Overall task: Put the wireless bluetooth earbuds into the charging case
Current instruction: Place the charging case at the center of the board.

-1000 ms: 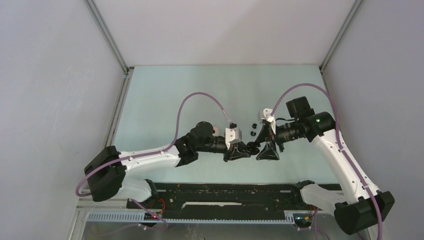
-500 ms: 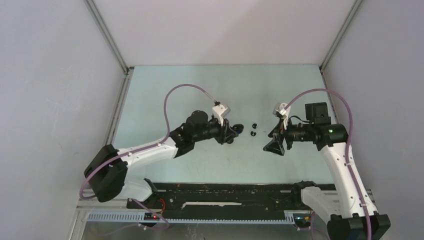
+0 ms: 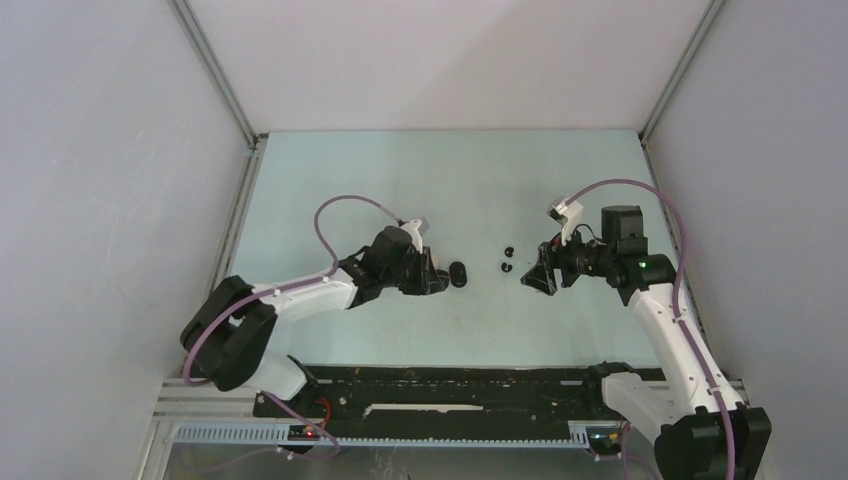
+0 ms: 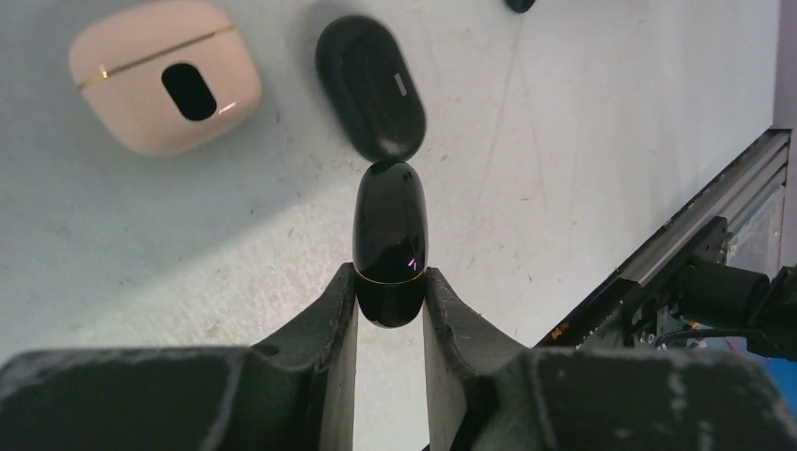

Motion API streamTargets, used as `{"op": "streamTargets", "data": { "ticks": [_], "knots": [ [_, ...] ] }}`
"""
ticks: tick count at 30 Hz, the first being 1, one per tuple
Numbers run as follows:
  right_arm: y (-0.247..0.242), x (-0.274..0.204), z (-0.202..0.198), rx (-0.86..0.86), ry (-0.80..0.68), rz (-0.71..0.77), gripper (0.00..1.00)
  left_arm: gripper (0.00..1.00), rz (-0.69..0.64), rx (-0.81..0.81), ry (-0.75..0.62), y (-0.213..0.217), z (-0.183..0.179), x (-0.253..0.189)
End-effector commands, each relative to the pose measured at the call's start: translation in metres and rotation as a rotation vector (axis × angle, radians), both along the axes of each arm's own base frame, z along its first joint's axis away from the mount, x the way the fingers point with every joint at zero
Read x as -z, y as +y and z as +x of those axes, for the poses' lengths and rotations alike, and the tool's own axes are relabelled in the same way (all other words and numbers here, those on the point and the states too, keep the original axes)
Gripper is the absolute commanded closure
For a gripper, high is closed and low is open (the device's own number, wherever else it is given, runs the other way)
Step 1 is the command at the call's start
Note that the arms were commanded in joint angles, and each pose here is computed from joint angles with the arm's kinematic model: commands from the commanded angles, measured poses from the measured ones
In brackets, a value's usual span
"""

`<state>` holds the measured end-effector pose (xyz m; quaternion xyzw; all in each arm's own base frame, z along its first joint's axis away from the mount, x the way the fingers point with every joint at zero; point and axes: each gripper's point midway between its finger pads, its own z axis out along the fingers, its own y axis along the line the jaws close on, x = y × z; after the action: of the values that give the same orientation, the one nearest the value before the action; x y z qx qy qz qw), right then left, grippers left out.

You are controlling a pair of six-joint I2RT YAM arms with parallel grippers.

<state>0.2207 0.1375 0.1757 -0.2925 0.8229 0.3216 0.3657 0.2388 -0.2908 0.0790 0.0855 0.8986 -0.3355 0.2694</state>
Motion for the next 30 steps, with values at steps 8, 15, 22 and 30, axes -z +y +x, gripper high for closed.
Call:
{"op": "streamTargets", "data": {
  "ticks": [8, 15, 22, 30],
  "knots": [
    [0.008, -0.005, 0.005, -0.02, -0.037, 0.028, 0.29, 0.78, 0.034, -0.072, 0.143, 0.002, 0.001, 0.031],
    [0.011, -0.004, 0.006, -0.028, -0.025, 0.044, 0.29, 0.63, 0.266, -0.127, 0.155, 0.039, 0.002, 0.051],
    [0.01, -0.003, 0.005, -0.035, -0.024, 0.04, 0.27, 0.46, 0.448, -0.167, 0.097, 0.073, 0.009, 0.04],
    [0.006, -0.004, 0.007, -0.021, -0.043, 0.024, 0.26, 0.43, 0.406, -0.244, -0.087, 0.074, 0.035, -0.031]
  ]
}}
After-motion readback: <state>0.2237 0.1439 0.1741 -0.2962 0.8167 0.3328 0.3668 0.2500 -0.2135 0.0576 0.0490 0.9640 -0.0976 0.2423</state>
